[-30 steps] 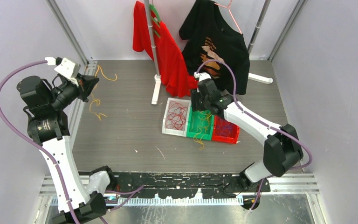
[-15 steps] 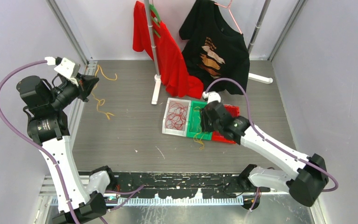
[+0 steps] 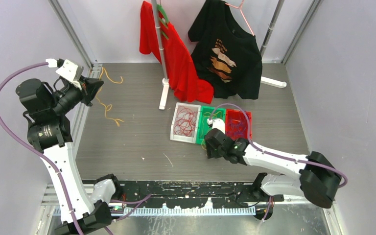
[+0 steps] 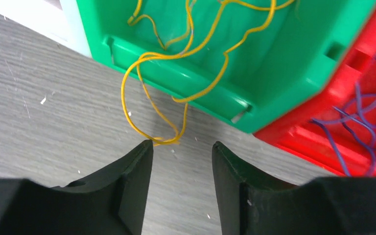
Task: Untangle the cables
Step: Adjust the cable in the bin.
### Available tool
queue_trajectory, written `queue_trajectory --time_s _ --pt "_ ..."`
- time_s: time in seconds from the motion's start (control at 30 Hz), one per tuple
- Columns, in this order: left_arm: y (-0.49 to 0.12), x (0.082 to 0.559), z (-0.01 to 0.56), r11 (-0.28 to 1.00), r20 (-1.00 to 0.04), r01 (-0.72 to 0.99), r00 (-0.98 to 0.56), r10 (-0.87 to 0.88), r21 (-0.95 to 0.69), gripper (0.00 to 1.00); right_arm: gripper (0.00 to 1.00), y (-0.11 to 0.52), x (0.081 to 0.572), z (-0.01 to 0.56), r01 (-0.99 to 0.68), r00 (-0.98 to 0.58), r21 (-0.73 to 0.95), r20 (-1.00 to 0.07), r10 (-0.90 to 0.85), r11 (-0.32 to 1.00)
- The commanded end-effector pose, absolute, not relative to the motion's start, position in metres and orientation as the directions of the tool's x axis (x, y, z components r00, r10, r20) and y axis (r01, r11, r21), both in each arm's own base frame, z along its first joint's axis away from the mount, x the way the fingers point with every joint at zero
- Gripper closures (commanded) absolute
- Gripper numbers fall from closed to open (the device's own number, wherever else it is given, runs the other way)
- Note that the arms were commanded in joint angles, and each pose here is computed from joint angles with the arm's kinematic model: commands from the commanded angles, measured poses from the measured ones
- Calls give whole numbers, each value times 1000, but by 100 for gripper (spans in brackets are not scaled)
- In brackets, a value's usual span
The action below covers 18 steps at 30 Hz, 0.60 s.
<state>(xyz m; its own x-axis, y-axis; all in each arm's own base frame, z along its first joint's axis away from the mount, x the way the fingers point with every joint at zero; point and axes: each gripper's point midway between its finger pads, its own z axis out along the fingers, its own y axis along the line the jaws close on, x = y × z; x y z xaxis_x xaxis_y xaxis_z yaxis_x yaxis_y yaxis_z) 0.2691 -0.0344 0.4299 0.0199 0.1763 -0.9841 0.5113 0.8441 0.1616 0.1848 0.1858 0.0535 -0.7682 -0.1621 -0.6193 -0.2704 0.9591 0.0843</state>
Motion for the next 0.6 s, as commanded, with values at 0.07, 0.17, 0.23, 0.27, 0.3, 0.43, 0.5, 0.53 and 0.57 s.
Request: queue_trajectory --time_s 0.07,0.17,0.23,0.27,0.3,0.43,0.5,0.53,0.57 --pt "-40 260 452 835 -979 513 75 188 200 100 55 218 213 50 -260 -716 144 -692 -91 955" --pt "-39 259 454 836 -977 507 78 197 209 100 62 221 215 50 -261 -711 156 -699 -81 953" --pt "-39 259 455 837 -977 505 79 198 211 100 66 222 214 51 -266 -708 171 -703 -72 949" --pt "-39 259 456 836 -977 506 80 198 211 100 67 223 213 52 -266 -707 187 -704 -60 946" --pt "-39 259 456 837 -977 505 79 198 211 100 67 222 212 51 -266 -706 192 -706 -56 945" --pt "-39 260 455 835 -978 510 76 194 205 100 59 221 208 37 -245 -718 222 -696 -22 944" --pt "-40 259 454 834 -978 512 76 193 205 100 55 221 206 32 -234 -723 238 -691 -5 943" --pt "-40 259 454 834 -978 511 76 195 206 100 55 221 205 32 -232 -723 244 -691 1 942" --pt "-40 258 454 834 -978 511 78 196 208 100 54 221 204 34 -226 -722 247 -692 8 942"
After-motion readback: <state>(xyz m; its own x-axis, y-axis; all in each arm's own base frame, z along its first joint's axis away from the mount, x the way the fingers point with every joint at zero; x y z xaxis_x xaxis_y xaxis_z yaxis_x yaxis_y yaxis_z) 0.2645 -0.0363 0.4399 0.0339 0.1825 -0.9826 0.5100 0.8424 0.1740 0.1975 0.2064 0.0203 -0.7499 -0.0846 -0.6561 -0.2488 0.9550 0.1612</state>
